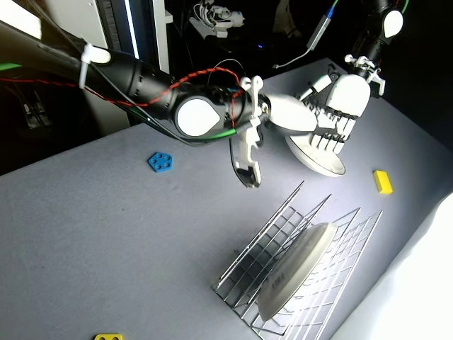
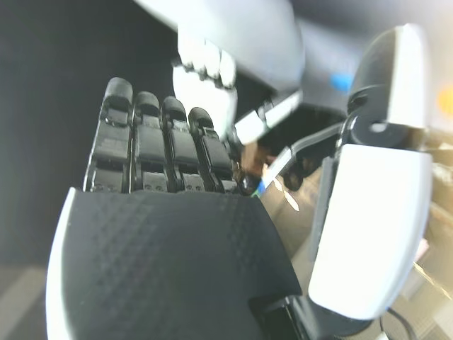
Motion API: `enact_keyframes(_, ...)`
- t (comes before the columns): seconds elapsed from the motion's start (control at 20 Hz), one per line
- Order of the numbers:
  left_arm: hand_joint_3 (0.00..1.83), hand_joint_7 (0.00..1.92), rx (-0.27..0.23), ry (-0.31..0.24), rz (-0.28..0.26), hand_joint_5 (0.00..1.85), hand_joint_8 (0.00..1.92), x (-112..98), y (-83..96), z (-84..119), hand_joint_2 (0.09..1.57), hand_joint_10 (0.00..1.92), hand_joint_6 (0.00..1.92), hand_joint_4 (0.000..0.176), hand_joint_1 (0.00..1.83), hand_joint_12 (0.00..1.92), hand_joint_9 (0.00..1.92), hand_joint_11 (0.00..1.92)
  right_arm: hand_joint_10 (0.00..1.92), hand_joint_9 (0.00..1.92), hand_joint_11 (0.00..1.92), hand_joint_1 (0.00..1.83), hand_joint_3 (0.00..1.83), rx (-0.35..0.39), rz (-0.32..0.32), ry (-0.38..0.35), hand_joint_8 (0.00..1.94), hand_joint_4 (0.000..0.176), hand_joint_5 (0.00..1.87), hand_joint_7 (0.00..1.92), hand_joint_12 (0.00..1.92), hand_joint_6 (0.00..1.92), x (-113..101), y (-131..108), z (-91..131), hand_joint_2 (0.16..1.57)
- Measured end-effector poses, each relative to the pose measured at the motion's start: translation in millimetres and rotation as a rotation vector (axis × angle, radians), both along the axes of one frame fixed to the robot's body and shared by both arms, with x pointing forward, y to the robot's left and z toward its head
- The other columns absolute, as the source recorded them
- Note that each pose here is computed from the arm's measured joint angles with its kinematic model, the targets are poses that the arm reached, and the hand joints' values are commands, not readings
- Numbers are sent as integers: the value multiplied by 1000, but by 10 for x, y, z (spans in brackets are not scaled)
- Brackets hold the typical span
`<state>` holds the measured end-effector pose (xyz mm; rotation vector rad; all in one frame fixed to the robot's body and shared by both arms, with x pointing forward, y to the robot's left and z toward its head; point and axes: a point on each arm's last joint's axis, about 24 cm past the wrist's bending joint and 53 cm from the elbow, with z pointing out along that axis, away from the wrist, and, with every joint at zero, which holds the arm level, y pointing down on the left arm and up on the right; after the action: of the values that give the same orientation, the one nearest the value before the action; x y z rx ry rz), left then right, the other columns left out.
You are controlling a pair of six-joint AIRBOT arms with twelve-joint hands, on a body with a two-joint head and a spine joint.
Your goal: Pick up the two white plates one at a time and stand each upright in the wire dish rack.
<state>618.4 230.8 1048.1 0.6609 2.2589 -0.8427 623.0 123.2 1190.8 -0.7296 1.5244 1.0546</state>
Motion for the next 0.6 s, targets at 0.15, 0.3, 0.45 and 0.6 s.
enact_keyframes(0.15,0,15,-2,1,-1,5,0,9,0,-3,1072,0,0,0,0,0,4,0,0,0,0,1035,0,-2,-12,12,0,63,0,0,14,0,108,92,-62,703)
enact_keyframes(0.3,0,38,-2,1,-2,28,6,9,-4,-6,1069,8,6,0,0,14,33,20,0,0,0,1012,5,-8,-26,14,0,23,0,0,0,0,214,163,-118,732)
enact_keyframes(0.45,0,16,-4,2,-3,10,0,12,-9,-10,1063,0,0,0,0,1,7,0,0,0,0,1023,11,-12,-41,38,0,11,0,0,0,0,294,213,-181,747)
enact_keyframes(0.6,4,37,-3,1,-3,28,8,18,-3,-12,1081,9,7,0,0,8,28,13,0,0,2,1036,14,-9,-31,40,0,26,0,0,2,0,260,278,-180,760)
